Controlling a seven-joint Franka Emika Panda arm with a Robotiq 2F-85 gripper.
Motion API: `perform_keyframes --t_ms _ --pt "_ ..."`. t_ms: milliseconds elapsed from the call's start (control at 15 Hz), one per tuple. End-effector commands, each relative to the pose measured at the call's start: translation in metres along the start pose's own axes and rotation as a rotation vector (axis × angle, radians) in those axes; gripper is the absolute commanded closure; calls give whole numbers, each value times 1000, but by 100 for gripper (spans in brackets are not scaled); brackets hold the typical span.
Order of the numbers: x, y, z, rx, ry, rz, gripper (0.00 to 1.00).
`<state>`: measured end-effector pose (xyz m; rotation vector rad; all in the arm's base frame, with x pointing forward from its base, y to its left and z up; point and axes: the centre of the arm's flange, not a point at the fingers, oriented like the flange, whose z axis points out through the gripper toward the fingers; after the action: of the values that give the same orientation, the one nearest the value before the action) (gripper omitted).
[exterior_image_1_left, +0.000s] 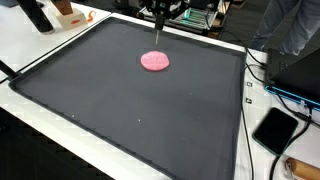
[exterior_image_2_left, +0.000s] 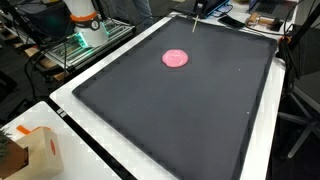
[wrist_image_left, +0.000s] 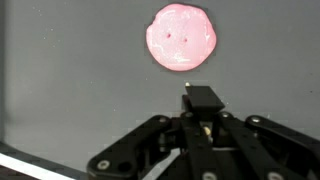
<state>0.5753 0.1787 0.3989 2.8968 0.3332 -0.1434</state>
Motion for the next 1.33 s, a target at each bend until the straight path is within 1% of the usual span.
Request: perform_keyframes --t_ms 0,133,200,333,533,600,800,1267 --pt "-38 16 -24 52 21 -62 97" --pt "-47 22 -36 77 44 -103 97" --pt "-52 24 -41 89 29 -119 97" --pt "-60 26 -49 119 35 -158 97" --pt "-69 26 -57 142 30 -210 97" --pt "-50 24 -57 113 44 -174 88" --pt "-56 24 -60 119 44 -195 88" --pt "-56 24 -59 119 41 -202 88"
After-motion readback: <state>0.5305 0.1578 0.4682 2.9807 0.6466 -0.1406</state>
